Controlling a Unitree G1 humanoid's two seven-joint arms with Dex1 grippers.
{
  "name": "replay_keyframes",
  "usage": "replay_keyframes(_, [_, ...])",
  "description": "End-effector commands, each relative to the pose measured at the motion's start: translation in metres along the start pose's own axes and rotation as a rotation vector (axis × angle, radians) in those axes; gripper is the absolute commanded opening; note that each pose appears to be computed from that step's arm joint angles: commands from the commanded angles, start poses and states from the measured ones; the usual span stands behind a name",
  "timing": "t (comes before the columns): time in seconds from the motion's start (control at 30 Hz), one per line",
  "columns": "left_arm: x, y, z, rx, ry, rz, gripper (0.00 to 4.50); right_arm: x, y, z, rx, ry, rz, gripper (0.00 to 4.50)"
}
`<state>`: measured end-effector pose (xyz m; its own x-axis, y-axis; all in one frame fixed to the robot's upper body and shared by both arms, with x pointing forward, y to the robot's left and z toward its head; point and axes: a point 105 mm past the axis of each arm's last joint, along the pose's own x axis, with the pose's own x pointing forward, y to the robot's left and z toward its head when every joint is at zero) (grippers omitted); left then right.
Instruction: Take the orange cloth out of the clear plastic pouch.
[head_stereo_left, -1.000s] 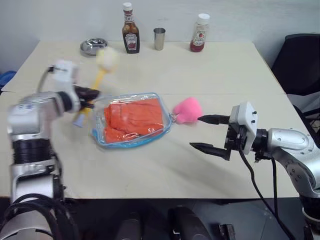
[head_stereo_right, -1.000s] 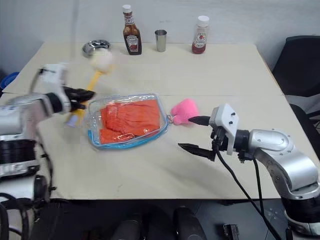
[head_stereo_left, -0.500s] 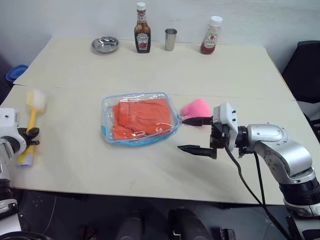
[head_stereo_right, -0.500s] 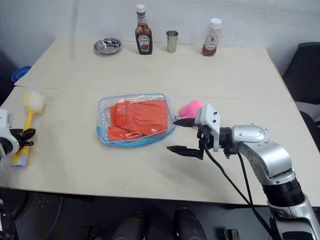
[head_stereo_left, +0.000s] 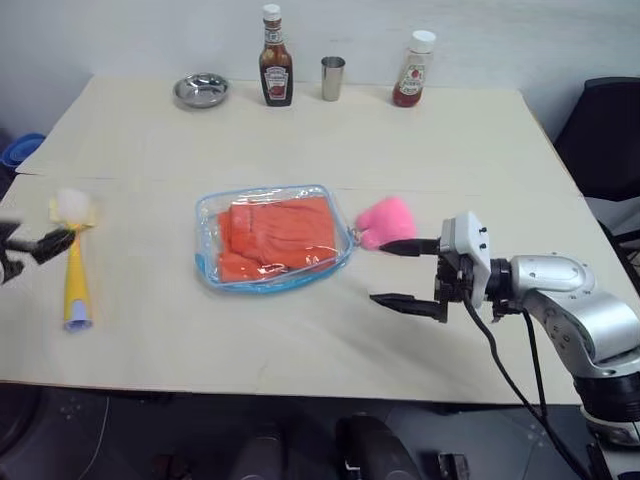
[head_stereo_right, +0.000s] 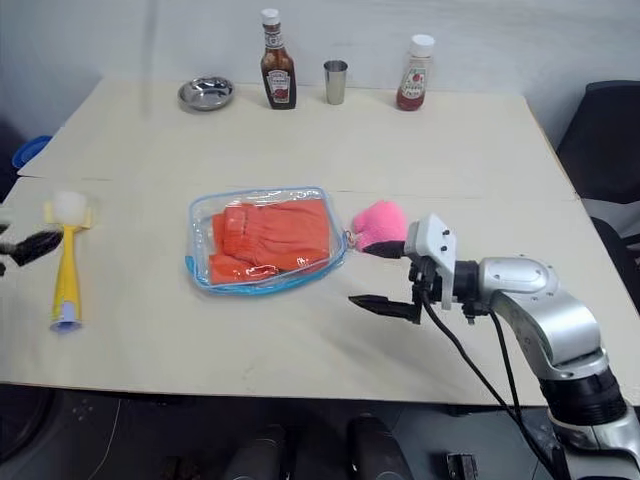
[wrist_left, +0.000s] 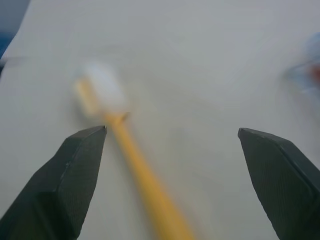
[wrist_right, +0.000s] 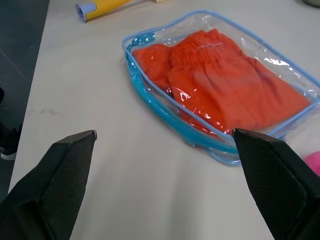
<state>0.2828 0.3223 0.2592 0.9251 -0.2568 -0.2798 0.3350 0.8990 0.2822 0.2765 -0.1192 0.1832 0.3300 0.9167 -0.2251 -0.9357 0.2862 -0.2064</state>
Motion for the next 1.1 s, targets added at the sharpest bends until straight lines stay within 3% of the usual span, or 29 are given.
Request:
replay_keyframes(0.03, [0.011,-0.080,0.023,0.206,-0.027,-0.394,4.47,-0.010,-0.001,0.013,-0.051,-0.017,-0.041,4.50])
replay_keyframes(0.13, [0.024,-0.124,0.002,0.431,0.081,-0.597,4.47,-0.015,0.001,0.014,-0.052,-0.012,-0.061,4.50])
replay_keyframes(0.2, [0.036,-0.135,-0.013,0.541,0.134,-0.651,4.47,-0.017,0.002,0.015,-0.050,-0.011,-0.073,4.50])
replay_keyframes(0.33, [0.061,-0.140,-0.036,0.704,0.173,-0.680,4.47,-0.020,0.007,0.014,-0.044,-0.004,-0.100,4.50])
replay_keyframes(0.5, [0.089,-0.139,-0.028,0.740,0.118,-0.599,4.47,-0.024,0.011,0.013,-0.037,0.002,-0.128,4.50])
replay_keyframes(0.63, [0.095,-0.136,-0.036,0.786,0.147,-0.583,4.47,-0.027,0.013,0.010,-0.032,0.011,-0.144,4.50])
replay_keyframes(0.73, [0.096,-0.133,-0.038,0.772,0.143,-0.558,3.93,-0.028,0.012,0.009,-0.034,0.018,-0.147,4.50])
replay_keyframes(1.1, [0.087,-0.140,-0.054,0.896,0.115,-0.685,0.56,-0.027,0.009,0.013,-0.058,0.023,-0.112,4.50])
